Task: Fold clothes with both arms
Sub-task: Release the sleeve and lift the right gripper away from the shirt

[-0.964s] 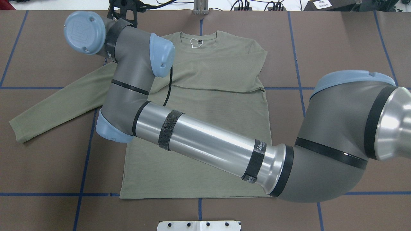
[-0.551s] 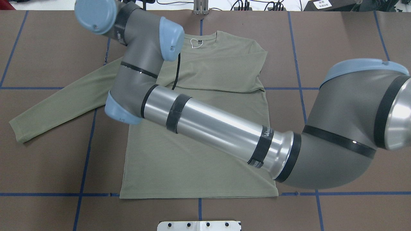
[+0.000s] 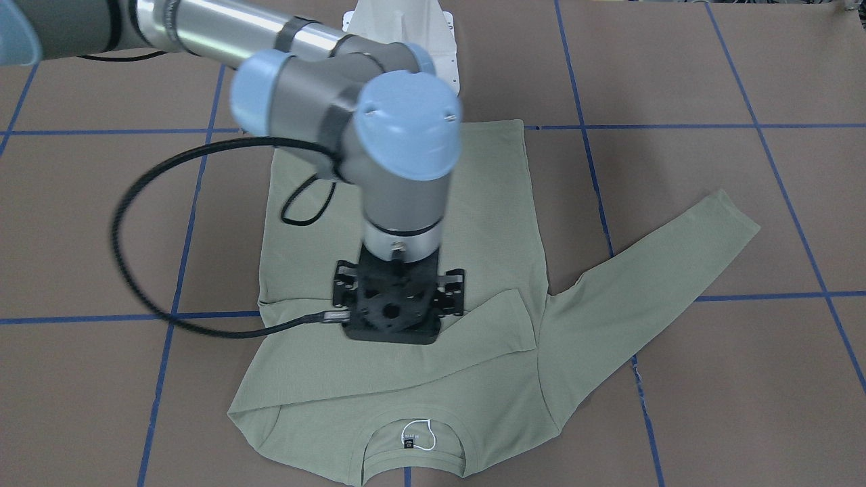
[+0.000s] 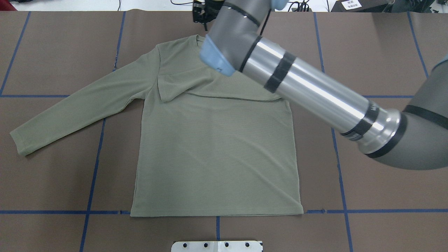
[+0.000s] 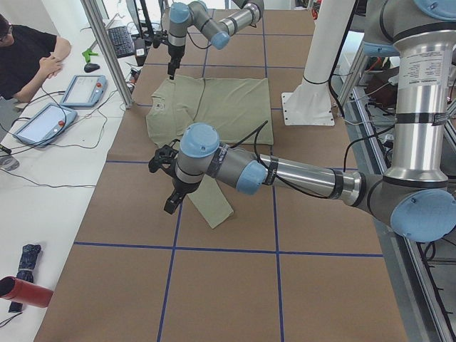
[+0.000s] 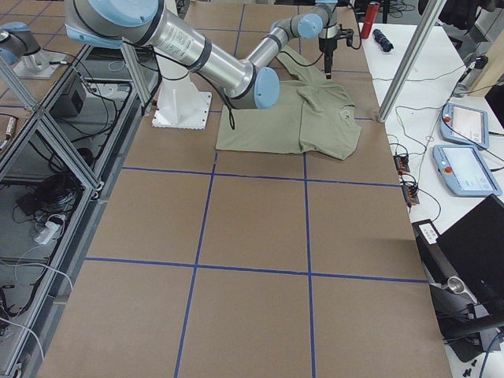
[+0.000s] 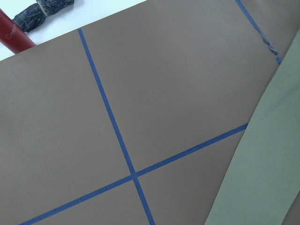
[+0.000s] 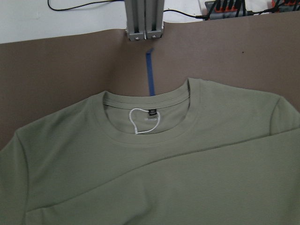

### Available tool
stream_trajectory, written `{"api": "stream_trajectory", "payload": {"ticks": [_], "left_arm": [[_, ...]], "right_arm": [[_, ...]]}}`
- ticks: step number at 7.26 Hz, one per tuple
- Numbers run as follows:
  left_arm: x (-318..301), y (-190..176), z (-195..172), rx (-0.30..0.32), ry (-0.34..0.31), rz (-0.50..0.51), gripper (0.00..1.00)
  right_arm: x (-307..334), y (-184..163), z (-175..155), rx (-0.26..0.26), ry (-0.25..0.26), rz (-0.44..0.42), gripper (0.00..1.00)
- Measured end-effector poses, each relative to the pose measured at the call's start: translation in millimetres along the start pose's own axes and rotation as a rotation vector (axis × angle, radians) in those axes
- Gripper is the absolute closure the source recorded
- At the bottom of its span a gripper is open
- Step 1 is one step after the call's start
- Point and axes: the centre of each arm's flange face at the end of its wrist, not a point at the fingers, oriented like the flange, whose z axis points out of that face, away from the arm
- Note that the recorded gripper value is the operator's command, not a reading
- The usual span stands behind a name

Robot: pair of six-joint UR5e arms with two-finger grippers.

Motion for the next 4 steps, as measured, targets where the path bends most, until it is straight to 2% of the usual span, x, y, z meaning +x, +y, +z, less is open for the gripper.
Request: {"api": "stream_trajectory", "payload": {"ticks": [3, 4], "left_arm": [[17, 34, 52, -0.018, 0.028, -0.205, 0.0], [19, 55, 75, 0.002, 0.037, -0.242, 0.08]], "right_arm": [[233, -9, 2, -0.042, -0.034, -0.224, 0.0], [294, -8, 2, -0.06, -0.057, -0.272, 0.0]]}}
